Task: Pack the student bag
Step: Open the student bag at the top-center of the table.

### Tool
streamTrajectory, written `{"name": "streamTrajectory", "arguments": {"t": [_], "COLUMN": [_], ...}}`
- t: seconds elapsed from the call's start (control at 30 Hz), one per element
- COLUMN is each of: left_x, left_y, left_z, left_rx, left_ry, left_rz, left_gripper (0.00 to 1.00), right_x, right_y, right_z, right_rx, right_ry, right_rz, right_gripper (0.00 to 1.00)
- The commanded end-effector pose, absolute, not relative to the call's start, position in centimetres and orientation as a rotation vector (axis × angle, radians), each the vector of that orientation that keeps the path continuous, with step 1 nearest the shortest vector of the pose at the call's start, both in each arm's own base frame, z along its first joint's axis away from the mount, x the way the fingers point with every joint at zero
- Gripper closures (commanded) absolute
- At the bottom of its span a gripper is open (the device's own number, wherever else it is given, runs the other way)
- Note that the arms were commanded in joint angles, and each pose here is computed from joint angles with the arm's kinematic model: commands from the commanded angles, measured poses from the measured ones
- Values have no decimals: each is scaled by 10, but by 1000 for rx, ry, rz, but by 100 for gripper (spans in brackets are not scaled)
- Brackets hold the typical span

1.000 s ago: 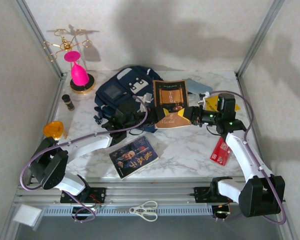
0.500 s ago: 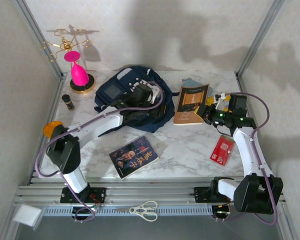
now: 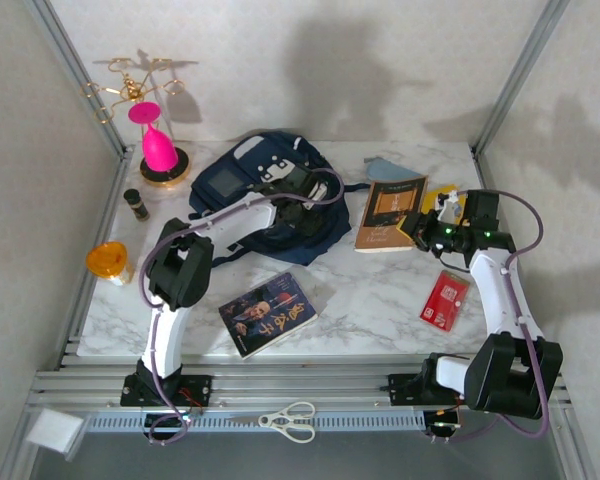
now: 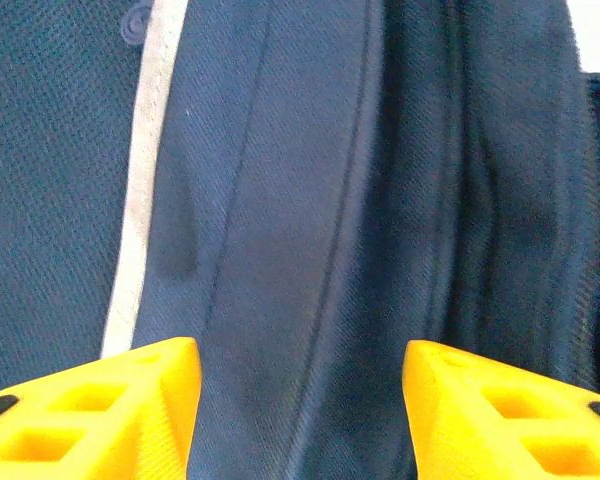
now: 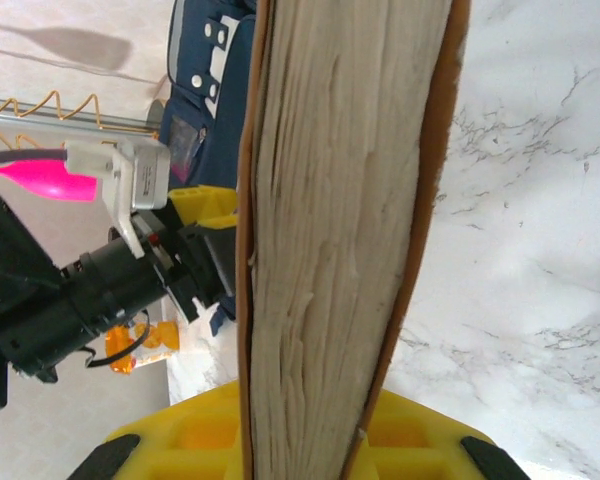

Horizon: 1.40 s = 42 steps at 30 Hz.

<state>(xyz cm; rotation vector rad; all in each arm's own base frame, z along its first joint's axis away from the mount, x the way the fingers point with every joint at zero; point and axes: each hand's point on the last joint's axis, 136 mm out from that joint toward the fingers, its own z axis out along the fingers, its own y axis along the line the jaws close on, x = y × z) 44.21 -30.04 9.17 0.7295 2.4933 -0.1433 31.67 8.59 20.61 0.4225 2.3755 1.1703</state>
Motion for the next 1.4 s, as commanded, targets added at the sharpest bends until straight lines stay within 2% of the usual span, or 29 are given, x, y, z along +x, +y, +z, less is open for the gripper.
{"name": "streamTrajectory", "arguments": {"t": [0.0, 0.13, 0.27, 0.5, 0.97, 1.2, 1.37], "left_x": [449, 453, 464, 468, 455, 454, 450], "left_y": [-292, -297, -288, -283, -240, -231, -231], "left_z": [77, 63, 66, 100, 235, 273, 286], "left_rx": [770, 800, 769, 756, 510, 440, 429], "left_ry": [2531, 2550, 2543, 2478, 2249, 2182, 2161], "left_rz": [-116, -167, -130, -140, -67, -97, -120], "left_gripper": [42, 47, 59, 100, 100, 100, 100], "right_x": [327, 329, 329, 327, 312, 287, 285], "right_y": [90, 90, 90, 90, 111, 160, 205], "right_z": [229, 228, 228, 231, 264, 247, 233], "right_rx": [334, 346, 351, 355, 245, 114, 17], "right_ry": [2293, 2291, 2289, 2284, 2271, 2342, 2389], "right_rz": [1218, 1233, 1234, 1235, 1323, 1492, 1576], "right_gripper": [100, 100, 100, 100, 100, 100, 100]}}
